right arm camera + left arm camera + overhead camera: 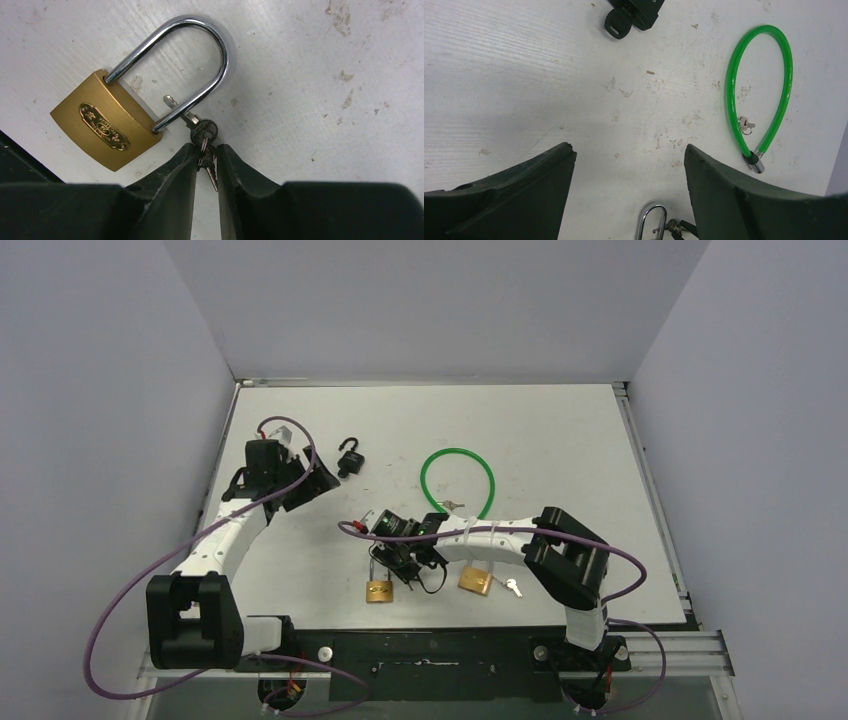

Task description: Unlock with the key

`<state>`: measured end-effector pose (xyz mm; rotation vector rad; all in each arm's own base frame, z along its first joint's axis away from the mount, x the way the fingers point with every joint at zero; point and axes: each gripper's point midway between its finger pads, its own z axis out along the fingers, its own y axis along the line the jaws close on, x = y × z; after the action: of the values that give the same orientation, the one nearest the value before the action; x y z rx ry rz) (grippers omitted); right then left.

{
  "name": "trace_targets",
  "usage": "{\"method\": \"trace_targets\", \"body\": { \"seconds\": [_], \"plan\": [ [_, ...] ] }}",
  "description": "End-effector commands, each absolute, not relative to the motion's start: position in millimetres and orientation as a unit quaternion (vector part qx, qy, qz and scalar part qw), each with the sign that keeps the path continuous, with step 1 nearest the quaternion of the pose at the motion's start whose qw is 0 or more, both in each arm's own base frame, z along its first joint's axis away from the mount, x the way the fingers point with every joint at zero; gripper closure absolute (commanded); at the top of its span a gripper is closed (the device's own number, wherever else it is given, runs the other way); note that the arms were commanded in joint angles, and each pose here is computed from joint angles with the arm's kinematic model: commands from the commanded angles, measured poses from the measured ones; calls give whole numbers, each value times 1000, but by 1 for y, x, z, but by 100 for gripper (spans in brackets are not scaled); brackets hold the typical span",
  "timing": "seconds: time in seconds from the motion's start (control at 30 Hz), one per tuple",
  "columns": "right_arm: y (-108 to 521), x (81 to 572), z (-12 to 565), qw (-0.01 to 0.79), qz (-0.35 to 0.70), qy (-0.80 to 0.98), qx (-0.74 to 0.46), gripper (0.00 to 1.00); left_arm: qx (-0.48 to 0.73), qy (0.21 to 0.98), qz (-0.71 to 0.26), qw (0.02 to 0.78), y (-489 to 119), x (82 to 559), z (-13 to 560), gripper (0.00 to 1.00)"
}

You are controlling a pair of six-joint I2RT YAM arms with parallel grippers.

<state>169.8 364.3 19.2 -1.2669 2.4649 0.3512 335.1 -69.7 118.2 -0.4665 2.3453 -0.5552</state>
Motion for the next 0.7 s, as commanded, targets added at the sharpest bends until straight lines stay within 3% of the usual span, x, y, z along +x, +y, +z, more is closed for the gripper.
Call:
{"method": "trace_targets", "body": {
  "seconds": [0.0,0.33,0.67],
  "plan": [
    [372,183,22,206,112,869,-436,80,-178,889,-216,363,-67,342,130,23],
    [371,184,24,214,118,868,-431,100,-181,886,-217,367,-67,342,132,23],
    [366,197,54,274,159,865,-390,100,-236,871,-214,375,-61,339,137,23]
  ]
}}
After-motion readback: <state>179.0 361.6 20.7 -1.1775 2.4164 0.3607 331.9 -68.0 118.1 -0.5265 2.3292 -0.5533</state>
